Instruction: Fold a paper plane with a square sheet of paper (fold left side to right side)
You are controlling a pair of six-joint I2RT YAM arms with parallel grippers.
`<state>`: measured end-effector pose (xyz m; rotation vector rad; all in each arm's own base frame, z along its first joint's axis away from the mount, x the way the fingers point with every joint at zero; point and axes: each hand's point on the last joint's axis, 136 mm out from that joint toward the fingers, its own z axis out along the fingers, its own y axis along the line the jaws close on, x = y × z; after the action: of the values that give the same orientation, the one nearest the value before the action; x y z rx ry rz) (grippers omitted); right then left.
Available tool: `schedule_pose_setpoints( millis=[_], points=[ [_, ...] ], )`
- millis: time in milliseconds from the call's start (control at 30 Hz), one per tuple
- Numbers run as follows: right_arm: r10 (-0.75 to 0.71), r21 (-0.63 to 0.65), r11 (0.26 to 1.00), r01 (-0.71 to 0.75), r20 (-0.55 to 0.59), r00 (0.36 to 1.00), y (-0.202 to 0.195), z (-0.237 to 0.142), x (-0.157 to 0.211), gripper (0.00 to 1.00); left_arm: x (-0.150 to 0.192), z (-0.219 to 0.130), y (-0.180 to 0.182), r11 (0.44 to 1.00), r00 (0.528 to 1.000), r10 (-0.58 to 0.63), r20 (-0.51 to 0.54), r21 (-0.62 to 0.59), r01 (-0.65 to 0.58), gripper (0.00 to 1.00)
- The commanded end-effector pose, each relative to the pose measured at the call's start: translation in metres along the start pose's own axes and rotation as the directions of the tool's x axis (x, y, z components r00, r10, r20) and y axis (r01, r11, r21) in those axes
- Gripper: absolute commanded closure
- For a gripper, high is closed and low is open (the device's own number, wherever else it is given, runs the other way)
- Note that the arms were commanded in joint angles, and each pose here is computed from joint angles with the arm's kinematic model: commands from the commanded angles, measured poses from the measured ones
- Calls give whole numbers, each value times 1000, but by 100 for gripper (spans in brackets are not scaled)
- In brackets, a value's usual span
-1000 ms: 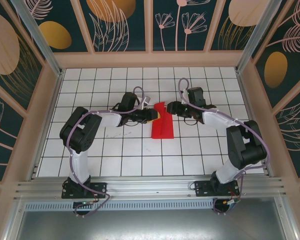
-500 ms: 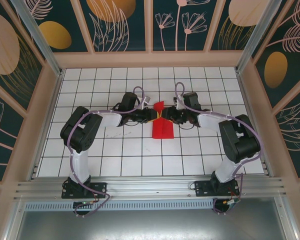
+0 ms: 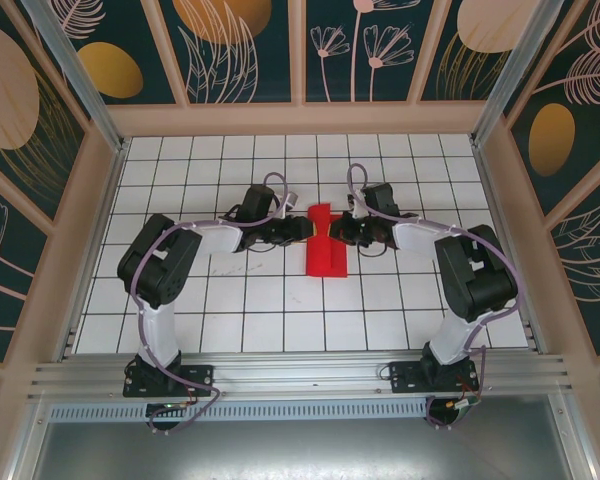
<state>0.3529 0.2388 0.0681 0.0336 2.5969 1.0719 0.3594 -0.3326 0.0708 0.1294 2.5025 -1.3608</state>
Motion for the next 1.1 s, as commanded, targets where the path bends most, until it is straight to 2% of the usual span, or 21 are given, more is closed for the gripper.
schedule_pose_setpoints(
  millis=[0,200,500,967,1033,1067],
  points=[
    [-40,140,989,40,2,999,-21,0,-4,95,-18,-17,1,988,995,81,63,-137,-71,53],
    [-53,252,966,53,-4,999,-42,-1,-6,95,-16,-15,28,952,996,78,45,-301,-61,47],
    [-44,294,955,42,-2,999,-53,-2,-1,95,-10,15,22,942,996,91,-10,-324,-89,42],
    [-56,295,954,58,-15,998,-53,-3,1,92,-1,40,39,910,995,88,-55,-401,-102,49],
    [-64,286,956,63,-5,998,-50,-5,-1,90,2,41,42,905,994,87,-65,-412,-106,49],
    [-72,276,959,67,5,997,-47,-6,-3,86,4,43,44,903,994,87,-73,-415,-110,50]
  ],
)
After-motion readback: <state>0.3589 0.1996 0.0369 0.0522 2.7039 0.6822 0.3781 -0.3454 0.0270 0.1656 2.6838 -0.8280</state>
